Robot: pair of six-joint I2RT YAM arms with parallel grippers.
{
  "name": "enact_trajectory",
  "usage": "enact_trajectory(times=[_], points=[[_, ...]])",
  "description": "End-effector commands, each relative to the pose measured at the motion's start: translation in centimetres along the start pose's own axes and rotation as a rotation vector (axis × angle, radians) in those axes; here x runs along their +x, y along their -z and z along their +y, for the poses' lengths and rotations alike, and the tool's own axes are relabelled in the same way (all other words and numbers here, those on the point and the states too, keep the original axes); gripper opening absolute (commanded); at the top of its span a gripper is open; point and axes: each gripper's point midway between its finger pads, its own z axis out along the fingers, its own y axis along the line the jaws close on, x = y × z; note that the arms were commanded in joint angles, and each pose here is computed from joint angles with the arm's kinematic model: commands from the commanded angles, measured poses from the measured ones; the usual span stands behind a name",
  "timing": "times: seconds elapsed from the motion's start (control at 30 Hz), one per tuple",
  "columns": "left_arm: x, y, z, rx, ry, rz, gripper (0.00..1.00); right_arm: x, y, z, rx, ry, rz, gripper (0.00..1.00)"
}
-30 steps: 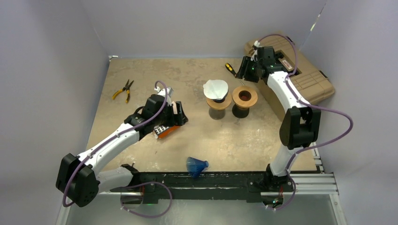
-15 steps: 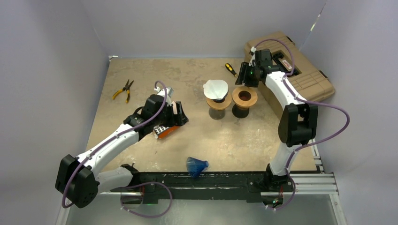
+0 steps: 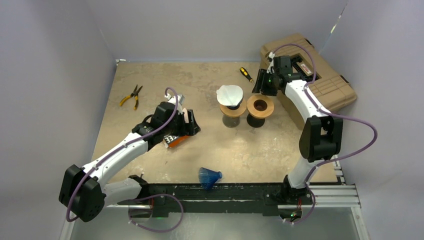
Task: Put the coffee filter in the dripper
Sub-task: Move the coffee server to the center of the board.
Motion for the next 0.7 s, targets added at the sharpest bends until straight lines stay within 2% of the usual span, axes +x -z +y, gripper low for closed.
enact_trajectory(times=[0.0, 0.67], points=[[-0.9, 0.3, -0.6, 0.033, -0.001, -0.036, 0.77, -0.7, 2.3, 0.8, -0.014, 0.031, -0.047, 0.55], [-1.2, 0.6, -1.0, 0.046, 0.006, -0.048, 0.77, 1.5, 4.3, 0.8, -0.032, 0.053, -0.038, 0.55]])
